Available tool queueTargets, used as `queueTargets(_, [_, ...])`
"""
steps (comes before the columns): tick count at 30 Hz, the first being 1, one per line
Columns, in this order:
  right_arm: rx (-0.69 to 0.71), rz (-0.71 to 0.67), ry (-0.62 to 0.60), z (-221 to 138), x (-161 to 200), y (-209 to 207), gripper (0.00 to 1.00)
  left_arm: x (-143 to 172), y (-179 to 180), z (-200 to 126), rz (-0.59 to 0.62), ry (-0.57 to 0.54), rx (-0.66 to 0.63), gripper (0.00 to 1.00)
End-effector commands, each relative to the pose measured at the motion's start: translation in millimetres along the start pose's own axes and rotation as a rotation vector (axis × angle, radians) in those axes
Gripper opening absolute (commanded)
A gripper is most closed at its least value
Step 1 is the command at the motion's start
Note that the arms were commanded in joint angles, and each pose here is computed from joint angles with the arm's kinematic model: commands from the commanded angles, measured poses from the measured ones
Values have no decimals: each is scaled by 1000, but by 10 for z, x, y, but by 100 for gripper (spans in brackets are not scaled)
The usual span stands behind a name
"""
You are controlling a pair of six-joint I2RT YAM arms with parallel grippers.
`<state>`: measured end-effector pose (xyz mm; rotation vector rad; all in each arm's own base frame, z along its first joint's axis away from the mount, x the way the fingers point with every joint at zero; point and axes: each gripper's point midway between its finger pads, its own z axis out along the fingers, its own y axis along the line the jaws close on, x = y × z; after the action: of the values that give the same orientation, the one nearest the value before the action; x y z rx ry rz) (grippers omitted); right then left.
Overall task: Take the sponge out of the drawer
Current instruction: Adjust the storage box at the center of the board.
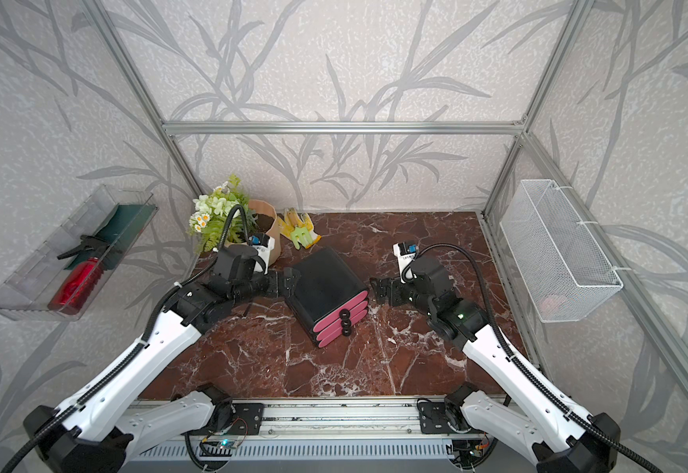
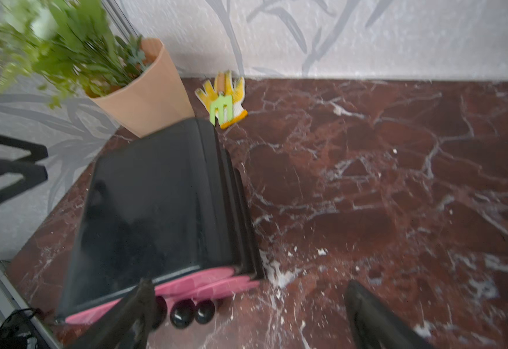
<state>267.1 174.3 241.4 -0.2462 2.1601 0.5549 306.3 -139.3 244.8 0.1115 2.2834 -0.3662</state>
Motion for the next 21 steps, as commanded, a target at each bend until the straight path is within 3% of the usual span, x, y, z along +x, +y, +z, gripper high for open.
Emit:
queueTargets(1, [53, 75, 41, -81, 245, -148, 96, -184, -25, 51, -15, -46, 71, 99])
queueTargets(8, [64, 103, 113, 178, 498, -210, 96, -154, -124, 210, -49, -26, 181, 99])
queueTargets(21, [-44, 149, 177, 692, 597, -20, 94, 65, -212, 313, -105, 34, 263, 99])
